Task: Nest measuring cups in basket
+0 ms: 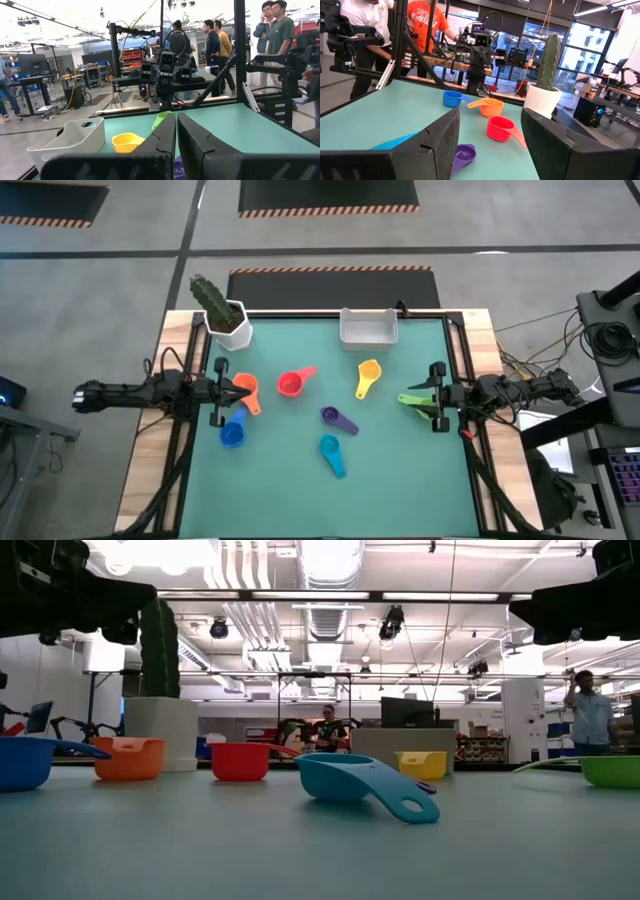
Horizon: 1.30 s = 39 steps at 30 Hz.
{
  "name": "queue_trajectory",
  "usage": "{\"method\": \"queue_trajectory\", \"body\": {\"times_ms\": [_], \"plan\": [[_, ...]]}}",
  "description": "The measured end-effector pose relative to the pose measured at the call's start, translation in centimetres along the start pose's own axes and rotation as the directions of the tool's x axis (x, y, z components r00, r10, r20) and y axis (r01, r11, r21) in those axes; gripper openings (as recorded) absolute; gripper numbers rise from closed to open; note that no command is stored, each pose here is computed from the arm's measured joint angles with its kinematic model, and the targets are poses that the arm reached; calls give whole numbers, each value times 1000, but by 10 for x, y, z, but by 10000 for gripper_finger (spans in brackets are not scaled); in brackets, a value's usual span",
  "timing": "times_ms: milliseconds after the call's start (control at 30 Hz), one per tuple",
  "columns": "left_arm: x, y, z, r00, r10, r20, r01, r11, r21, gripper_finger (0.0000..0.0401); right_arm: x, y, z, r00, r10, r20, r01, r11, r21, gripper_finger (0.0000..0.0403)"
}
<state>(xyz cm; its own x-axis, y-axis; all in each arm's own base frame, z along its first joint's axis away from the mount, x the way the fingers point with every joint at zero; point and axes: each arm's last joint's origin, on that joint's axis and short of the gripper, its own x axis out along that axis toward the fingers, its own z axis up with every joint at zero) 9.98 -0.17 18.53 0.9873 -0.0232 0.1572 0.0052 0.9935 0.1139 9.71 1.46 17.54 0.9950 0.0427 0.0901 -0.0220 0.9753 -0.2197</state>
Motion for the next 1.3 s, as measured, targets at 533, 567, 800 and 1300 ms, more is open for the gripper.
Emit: {"method": "queue_trajectory", "body": {"times_ms": [533,567,800,1300], "plan": [[0,0,2,1000,2,17,-6,981,194,0,0,-2,7,997,-18,71,-9,934,356,201],[0,0,4,999,5,39,-11,989,149,0,0,-2,9,995,-23,93,-12,932,362,201],[-3,3,24,967,31,251,20,981,-195,0,-3,-10,25,969,-168,182,84,914,396,201],[-9,5,41,905,49,423,36,981,-190,0,-10,-23,41,875,-464,138,356,810,466,201]]}}
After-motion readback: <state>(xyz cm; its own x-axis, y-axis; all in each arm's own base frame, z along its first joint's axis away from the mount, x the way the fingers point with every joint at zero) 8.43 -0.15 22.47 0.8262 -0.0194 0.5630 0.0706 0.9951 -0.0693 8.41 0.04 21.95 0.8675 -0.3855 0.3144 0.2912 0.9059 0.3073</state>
